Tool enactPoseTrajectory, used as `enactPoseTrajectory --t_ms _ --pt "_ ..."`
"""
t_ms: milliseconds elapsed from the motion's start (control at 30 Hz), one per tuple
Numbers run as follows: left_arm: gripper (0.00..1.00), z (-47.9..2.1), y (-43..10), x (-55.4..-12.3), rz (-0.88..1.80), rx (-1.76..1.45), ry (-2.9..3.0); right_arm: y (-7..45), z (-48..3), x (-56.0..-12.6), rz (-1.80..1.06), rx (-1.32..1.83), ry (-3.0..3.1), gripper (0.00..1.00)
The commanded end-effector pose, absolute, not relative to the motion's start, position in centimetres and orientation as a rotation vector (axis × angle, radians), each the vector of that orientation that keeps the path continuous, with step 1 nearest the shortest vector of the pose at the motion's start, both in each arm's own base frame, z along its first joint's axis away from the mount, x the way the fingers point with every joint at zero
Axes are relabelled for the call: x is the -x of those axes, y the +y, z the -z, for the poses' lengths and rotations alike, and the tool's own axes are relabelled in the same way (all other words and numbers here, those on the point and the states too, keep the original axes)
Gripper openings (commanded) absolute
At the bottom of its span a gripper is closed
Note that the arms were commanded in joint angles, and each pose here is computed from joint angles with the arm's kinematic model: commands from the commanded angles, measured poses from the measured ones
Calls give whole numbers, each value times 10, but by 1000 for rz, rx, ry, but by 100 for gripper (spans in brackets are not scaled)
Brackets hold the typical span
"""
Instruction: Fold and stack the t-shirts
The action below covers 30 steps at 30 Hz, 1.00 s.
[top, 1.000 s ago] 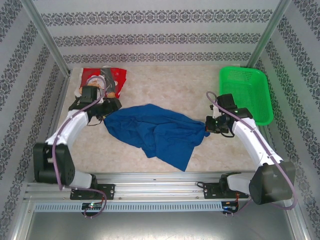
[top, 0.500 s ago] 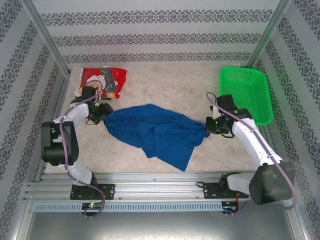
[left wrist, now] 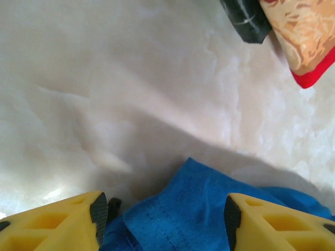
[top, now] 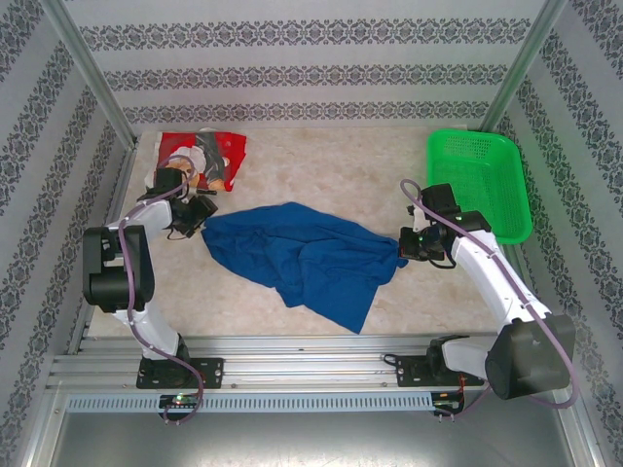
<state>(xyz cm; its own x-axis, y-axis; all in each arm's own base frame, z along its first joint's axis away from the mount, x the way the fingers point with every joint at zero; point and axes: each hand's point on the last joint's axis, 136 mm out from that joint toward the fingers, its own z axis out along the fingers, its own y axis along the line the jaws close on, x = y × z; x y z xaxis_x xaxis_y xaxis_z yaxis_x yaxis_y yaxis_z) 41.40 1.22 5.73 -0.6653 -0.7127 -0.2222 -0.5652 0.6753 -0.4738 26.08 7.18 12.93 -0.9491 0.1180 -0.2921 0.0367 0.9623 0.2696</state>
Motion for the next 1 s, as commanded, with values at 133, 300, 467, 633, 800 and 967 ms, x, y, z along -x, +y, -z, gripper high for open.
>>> enactPoseTrajectory --t_ms 133,300,467,633,800,967 --pt "62 -69 -1 -442 739 911 2402 75 -130 -257 -380 -105 2803 0" --pt "56 -57 -19 -439 847 870 2461 75 -128 -260 -380 -116 2809 0" --pt "54 -49 2 -416 719 934 2514 76 -133 -264 -384 -117 2799 0" --pt "55 -50 9 -409 698 947 2526 75 -135 -264 -379 -118 2798 0" --pt "55 -42 4 -405 740 962 2533 75 -137 -265 -370 -113 2794 0" --pt "55 -35 -13 -411 874 958 2501 74 -138 -266 -367 -116 2796 0"
